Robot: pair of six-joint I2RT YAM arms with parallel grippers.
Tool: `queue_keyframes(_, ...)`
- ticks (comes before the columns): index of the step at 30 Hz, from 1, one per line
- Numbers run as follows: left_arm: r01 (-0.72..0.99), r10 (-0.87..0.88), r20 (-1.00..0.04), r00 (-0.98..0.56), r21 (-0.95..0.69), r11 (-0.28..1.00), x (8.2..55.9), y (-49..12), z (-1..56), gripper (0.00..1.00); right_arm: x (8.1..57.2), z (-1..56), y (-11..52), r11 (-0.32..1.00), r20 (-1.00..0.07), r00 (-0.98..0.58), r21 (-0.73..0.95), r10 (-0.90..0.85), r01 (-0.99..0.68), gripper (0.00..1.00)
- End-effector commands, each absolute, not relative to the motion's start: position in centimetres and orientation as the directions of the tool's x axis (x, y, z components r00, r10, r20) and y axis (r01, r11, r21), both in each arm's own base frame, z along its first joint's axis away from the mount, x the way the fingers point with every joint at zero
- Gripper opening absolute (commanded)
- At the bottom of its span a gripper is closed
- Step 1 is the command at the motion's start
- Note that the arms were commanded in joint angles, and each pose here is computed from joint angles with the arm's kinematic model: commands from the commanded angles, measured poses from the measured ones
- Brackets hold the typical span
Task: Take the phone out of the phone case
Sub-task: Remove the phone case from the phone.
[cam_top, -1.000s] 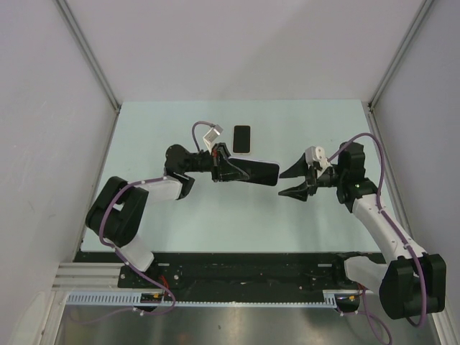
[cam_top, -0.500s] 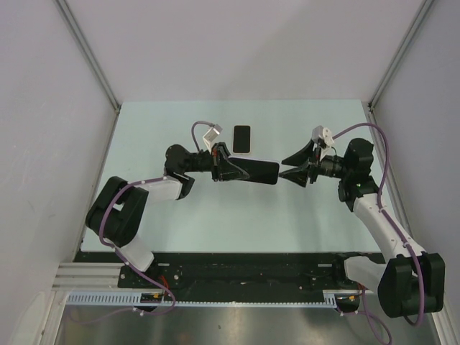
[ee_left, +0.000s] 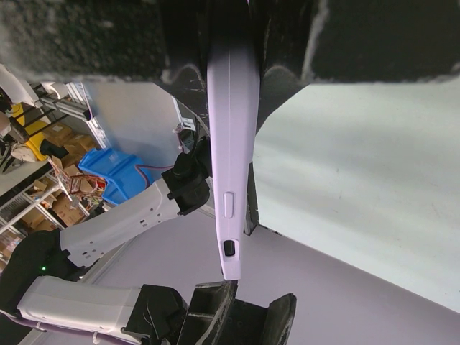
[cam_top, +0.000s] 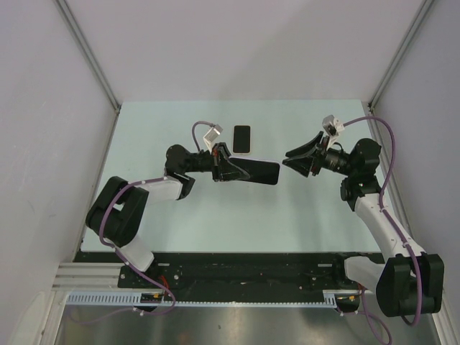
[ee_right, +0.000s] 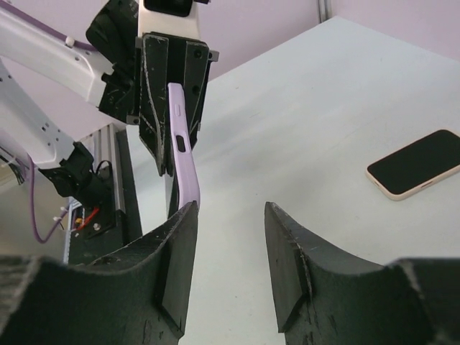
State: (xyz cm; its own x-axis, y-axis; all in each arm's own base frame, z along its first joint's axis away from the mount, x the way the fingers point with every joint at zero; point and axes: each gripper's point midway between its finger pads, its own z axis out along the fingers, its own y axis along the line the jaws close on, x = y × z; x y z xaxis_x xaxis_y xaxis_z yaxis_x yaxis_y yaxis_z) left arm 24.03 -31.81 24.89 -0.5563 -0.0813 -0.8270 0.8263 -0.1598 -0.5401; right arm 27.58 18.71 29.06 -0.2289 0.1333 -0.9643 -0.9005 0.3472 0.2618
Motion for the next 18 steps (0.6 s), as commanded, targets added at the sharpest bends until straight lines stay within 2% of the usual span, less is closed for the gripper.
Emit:
queue_keyframes(1, 0.959, -0.253, -0.941, -0.225, -0.168, -0.228, 22.4, -31.2, 29.7, 0.0, 27.0, 31.0, 18.8, 0.318, -0.951, -0.248, 0.296, 0.184, -0.9, 0.44)
queue_keyframes(18, 0.958, -0.251, -0.942, -0.223, -0.165, -0.234, 22.2, -31.3, 29.7, 0.0, 25.9, 30.4, 20.0, 0.246, -0.937, -0.309, 0.342, 0.165, -0.907, 0.37)
